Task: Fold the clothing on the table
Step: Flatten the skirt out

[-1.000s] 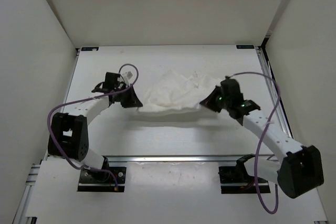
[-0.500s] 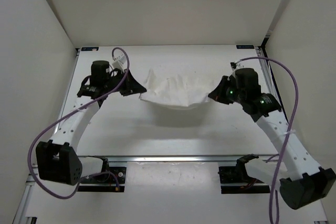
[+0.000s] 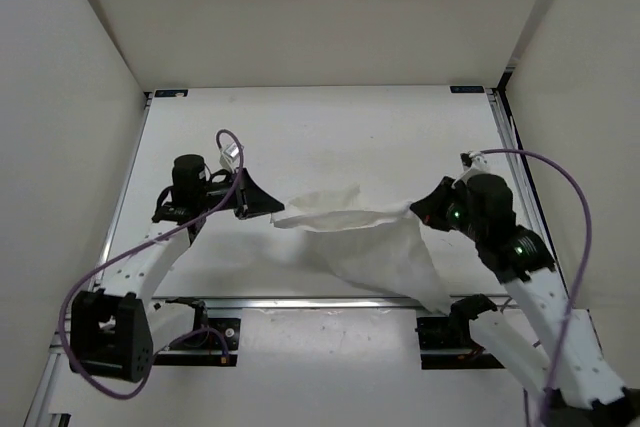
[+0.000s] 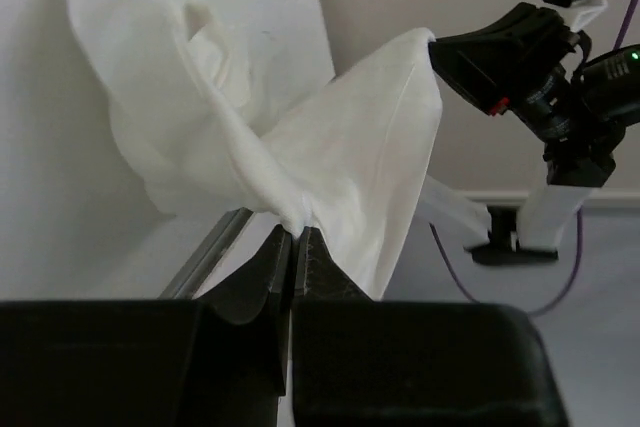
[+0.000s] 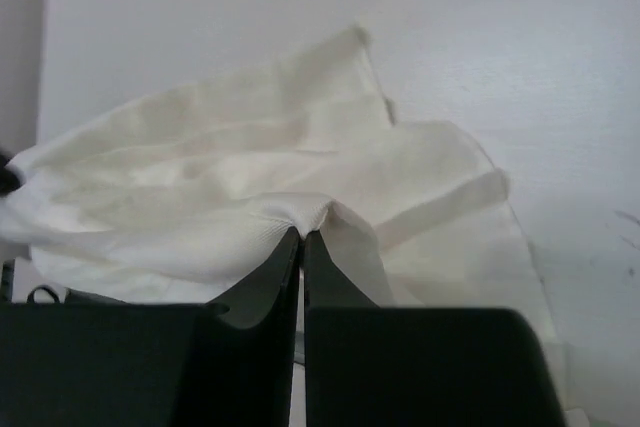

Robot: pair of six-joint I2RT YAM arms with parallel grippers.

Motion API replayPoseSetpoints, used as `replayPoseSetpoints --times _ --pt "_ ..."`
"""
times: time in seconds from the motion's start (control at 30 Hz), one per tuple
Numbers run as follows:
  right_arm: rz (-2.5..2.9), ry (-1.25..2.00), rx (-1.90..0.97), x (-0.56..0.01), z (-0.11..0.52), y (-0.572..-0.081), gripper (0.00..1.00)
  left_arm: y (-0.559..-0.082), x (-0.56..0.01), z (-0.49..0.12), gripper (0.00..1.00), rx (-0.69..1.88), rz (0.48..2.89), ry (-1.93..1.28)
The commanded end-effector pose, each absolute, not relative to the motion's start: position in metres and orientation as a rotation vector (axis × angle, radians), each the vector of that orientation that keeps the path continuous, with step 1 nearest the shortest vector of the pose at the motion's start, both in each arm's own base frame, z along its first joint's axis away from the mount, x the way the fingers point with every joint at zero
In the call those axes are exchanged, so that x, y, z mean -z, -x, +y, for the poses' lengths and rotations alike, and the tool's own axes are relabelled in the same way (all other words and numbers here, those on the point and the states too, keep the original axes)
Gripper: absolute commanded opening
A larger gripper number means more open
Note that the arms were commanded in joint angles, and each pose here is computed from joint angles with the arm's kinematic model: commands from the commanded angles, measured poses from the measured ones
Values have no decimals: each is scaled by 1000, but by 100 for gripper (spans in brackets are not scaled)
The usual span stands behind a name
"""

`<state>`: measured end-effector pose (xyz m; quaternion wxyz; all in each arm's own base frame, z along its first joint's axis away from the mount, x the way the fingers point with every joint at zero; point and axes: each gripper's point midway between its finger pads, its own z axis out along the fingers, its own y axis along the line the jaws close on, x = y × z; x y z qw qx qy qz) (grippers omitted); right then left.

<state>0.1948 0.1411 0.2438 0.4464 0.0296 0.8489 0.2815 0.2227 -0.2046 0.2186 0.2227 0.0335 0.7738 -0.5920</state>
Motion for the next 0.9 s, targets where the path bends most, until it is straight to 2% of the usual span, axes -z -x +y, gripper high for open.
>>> replayPoseSetpoints --times 0.0,0.07,0.1,0.17,0.2,0.23,0.27,0.3,0.33,0.4,0.43,0.5,0.57,0.63,0.7,0.77,0.83,0.87 --pt "2243 -303 -759 -189 110 -231 0 -252 -207 -197 0 1586 2133 51" --pt "2207 -412 -927 -173 95 -252 0 -281 -187 -194 0 1471 2218 126" --pt "2219 -483 -911 -163 81 -266 0 -297 -195 -194 0 1401 2215 101" --pt "2242 -418 -713 -171 66 -311 0 -336 -190 -203 0 1359 2251 109" --pt "2185 -331 -639 -205 59 -335 0 -365 -200 -207 0 1350 2227 104" --pt "2221 -310 -629 -202 62 -353 0 -381 -202 -209 0 1356 2228 124" --pt "2146 -241 -596 -241 58 -376 0 -412 -221 -215 0 1374 2178 97" --pt "2160 -231 -588 -240 58 -393 0 -440 -265 -214 0 1376 2076 72" --pt "2103 -206 -551 -268 52 -417 0 -461 -258 -213 0 1400 2086 120" --pt "1982 -146 -506 -332 44 -448 0 -506 -311 -211 0 1423 1950 83" --pt "1978 -143 -500 -335 42 -460 0 -516 -348 -205 0 1424 1846 41" --pt "1875 -90 -455 -382 40 -467 0 -518 -386 -189 0 1442 1715 23" --pt "1845 -48 -474 -396 49 -461 0 -506 -404 -177 0 1475 1667 0" --pt "1841 -25 -499 -391 59 -448 0 -495 -389 -165 0 1464 1686 23" --pt "1905 -31 -478 -354 63 -436 0 -474 -384 -160 0 1444 1691 23" --pt "1963 -5 -517 -325 84 -413 0 -463 -356 -143 0 1412 1737 82" --pt "2095 -50 -570 -265 89 -390 0 -440 -296 -149 0 1440 1852 170" --pt "2103 -56 -624 -260 96 -377 0 -424 -272 -149 0 1440 1896 213"
